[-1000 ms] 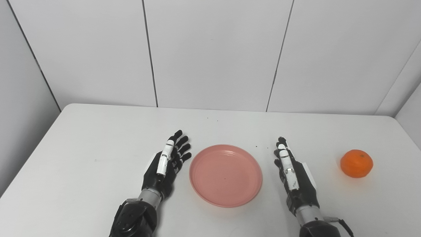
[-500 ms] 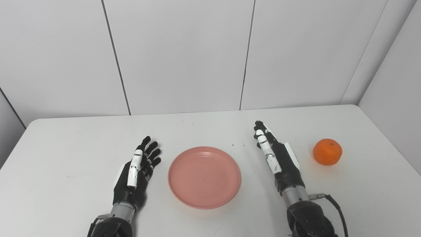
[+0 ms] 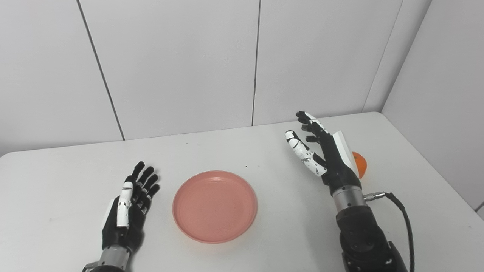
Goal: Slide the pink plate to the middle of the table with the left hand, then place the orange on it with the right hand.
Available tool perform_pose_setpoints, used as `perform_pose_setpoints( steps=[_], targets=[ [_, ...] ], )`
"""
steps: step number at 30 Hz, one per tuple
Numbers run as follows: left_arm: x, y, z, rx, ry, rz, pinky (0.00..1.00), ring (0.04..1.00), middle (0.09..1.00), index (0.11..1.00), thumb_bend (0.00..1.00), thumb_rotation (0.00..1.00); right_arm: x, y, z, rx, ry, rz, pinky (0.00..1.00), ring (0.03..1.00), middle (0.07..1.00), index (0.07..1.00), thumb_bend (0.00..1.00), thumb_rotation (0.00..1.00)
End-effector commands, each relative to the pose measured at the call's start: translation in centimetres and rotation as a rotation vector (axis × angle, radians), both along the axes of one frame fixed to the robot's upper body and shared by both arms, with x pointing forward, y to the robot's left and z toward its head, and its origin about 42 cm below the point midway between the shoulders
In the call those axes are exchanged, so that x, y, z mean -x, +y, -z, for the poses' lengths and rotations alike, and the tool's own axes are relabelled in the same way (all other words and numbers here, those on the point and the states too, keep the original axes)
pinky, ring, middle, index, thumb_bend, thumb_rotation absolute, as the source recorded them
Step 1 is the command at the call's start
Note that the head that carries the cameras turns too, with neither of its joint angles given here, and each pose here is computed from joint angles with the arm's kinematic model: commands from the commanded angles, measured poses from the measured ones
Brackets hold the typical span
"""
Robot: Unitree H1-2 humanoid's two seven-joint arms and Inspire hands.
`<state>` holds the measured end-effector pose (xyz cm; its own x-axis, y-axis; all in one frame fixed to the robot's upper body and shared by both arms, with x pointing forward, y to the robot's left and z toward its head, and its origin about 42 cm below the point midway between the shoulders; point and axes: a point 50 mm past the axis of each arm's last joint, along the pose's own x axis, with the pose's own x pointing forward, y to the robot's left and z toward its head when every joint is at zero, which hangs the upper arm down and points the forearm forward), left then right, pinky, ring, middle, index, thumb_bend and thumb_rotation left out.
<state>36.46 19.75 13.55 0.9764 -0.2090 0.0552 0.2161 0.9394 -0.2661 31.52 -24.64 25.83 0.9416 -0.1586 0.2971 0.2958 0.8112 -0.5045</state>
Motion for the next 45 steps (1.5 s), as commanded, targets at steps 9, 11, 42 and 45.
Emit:
perform_pose_setpoints(
  steps=[9, 11, 42, 45],
  targets=[
    [-0.9, 1.0, -0.1, 0.034, -0.004, 0.018, 0.97, 0.950, 0.952, 0.945, 0.36, 1.00, 0.1, -2.8, -4.1, 0.214, -0.179, 0.157, 0.74, 0.811, 0.829, 0.829, 0.80, 0.55],
    [-0.9, 1.2, -0.1, 0.039, 0.000, 0.022, 0.98, 0.953, 0.957, 0.950, 0.36, 1.00, 0.1, -3.5, -4.3, 0.245, -0.186, 0.195, 0.75, 0.815, 0.829, 0.829, 0.82, 0.53],
    [-0.9, 2.2, -0.4, 0.025, 0.030, 0.039, 1.00, 0.970, 0.972, 0.965, 0.32, 1.00, 0.1, -9.6, -2.6, 0.342, 0.029, 0.377, 0.73, 0.876, 0.930, 0.930, 0.86, 0.38],
    [-0.9, 2.2, -0.4, 0.022, 0.030, 0.035, 1.00, 0.964, 0.966, 0.961, 0.32, 1.00, -0.2, -9.9, -2.0, 0.337, 0.063, 0.374, 0.72, 0.867, 0.927, 0.935, 0.87, 0.38]
  ],
)
